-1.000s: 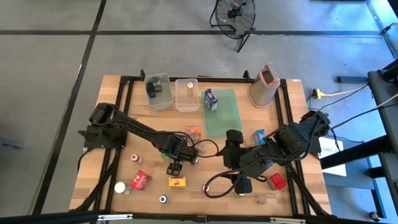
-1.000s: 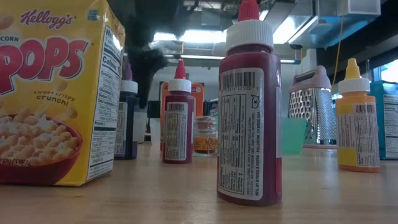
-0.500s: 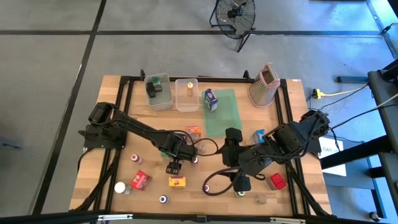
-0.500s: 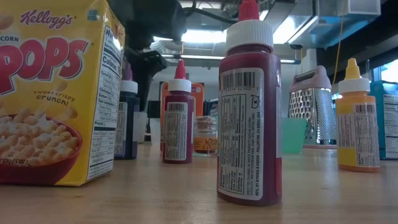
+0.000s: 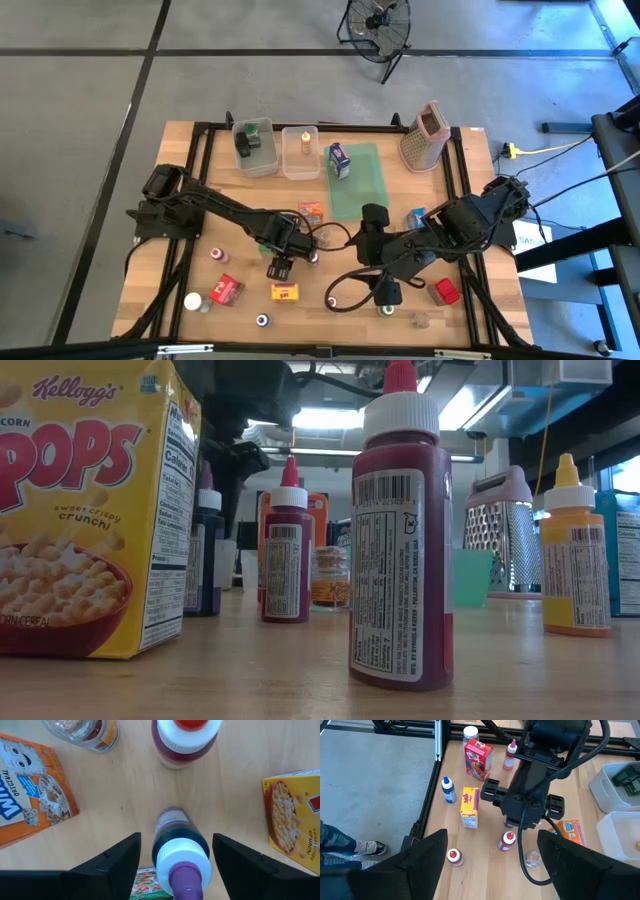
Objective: Pick & Place Kitchen Items
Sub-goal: Put the violet food coloring bottle into the transparent bin
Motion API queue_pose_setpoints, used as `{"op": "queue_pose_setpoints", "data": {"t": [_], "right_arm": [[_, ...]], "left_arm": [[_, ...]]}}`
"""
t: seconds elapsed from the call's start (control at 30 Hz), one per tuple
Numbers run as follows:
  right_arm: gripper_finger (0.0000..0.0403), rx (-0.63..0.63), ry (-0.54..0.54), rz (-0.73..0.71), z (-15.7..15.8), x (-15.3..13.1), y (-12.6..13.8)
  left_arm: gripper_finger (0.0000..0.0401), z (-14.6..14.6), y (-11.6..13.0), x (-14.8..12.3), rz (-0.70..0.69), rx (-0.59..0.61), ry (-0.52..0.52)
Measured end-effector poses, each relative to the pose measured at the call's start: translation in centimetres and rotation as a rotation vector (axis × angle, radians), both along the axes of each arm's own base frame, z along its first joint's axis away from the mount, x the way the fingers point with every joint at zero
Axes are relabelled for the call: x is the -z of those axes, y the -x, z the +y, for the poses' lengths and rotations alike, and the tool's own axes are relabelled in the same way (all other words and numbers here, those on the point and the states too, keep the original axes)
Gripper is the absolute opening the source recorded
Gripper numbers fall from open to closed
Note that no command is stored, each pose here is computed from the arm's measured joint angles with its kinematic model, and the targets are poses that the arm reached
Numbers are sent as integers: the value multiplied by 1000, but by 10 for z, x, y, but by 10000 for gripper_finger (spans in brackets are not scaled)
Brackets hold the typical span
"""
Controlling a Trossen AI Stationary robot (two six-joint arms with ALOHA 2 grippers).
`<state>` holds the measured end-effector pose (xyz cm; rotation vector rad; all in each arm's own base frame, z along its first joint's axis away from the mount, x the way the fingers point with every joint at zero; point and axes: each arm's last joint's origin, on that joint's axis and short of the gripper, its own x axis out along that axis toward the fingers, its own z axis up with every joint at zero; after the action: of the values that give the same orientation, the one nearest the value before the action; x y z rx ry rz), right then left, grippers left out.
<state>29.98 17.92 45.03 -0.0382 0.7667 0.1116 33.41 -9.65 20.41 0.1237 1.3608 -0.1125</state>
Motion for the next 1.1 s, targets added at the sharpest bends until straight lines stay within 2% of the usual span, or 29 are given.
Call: {"op": "queue_pose_setpoints", "data": {"t": [0.4, 0.83, 1.1], "right_arm": [[311, -4, 6, 3, 0, 0, 0], [311, -9, 11, 2, 0, 0, 0], [311, -20, 3, -21, 1, -2, -1]], "left_arm": [[151, 2, -1, 2, 17, -3, 29], [149, 4, 1, 0, 21, -5, -3], [149, 7, 5, -25, 85, -11, -65]]}}
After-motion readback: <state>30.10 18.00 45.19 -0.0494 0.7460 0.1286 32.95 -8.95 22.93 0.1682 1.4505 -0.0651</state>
